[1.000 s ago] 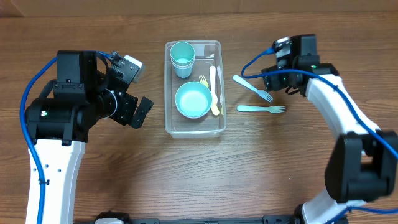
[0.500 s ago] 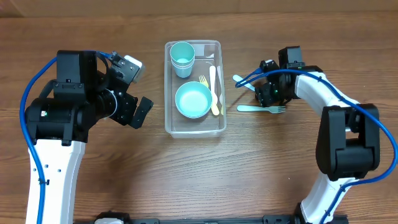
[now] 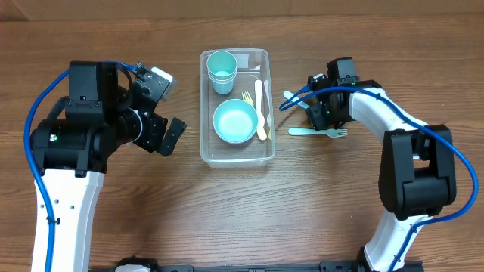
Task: Pack container
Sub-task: 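Move the right gripper to the upper light-blue fork and grasp it, then place the light-blue fork into the container beside the yellow fork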
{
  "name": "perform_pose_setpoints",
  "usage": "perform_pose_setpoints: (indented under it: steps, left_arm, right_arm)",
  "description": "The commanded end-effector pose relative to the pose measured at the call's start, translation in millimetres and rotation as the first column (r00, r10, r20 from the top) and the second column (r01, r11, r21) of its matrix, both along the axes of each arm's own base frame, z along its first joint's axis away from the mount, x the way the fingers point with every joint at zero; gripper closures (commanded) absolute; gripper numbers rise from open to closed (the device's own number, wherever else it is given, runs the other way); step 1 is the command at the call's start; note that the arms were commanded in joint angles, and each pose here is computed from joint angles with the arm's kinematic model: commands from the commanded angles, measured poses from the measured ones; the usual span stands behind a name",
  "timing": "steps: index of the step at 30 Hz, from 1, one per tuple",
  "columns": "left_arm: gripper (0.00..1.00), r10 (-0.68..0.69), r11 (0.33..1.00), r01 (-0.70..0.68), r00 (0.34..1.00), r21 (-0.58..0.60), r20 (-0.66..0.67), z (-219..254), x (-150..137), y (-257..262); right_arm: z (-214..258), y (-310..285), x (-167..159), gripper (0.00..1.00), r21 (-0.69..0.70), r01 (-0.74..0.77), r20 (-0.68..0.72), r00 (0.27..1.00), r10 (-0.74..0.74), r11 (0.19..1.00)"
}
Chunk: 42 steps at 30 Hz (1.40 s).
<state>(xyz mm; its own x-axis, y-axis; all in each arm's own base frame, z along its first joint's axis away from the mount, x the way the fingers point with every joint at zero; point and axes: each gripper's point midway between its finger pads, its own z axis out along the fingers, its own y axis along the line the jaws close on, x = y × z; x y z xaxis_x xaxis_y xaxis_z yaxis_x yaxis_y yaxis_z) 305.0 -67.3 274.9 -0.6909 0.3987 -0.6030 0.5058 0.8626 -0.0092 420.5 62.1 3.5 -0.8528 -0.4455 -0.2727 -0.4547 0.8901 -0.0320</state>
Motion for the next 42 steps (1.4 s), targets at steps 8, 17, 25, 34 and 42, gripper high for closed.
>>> perform_pose_setpoints:
  steps: [8,17,25,34,42]
  left_arm:
    - [0.00,-0.025,1.000,0.025,0.999,-0.008,0.034,10,0,-2]
    - [0.00,-0.025,1.000,0.025,0.999,-0.008,0.034,10,0,-2]
    - [0.00,-0.025,1.000,0.025,0.999,-0.008,0.034,10,0,-2]
    - [0.00,-0.025,1.000,0.025,0.999,-0.008,0.034,10,0,-2]
    - [0.00,-0.025,1.000,0.025,0.999,-0.008,0.034,10,0,-2]
  right_arm:
    - [-26,-4,-4,0.73,-0.015,0.058,-0.047,0.997,-0.059,0.998]
    - [-2,-12,18,0.96,-0.030,0.178,0.023,0.984,-0.177,0.984]
    - [152,23,39,0.96,0.247,0.225,0.151,0.952,-0.267,0.942]
    - [226,107,-1,0.96,0.579,0.139,0.076,0.972,-0.222,0.804]
    - [151,163,7,0.96,0.428,0.301,0.007,0.942,-0.337,0.852]
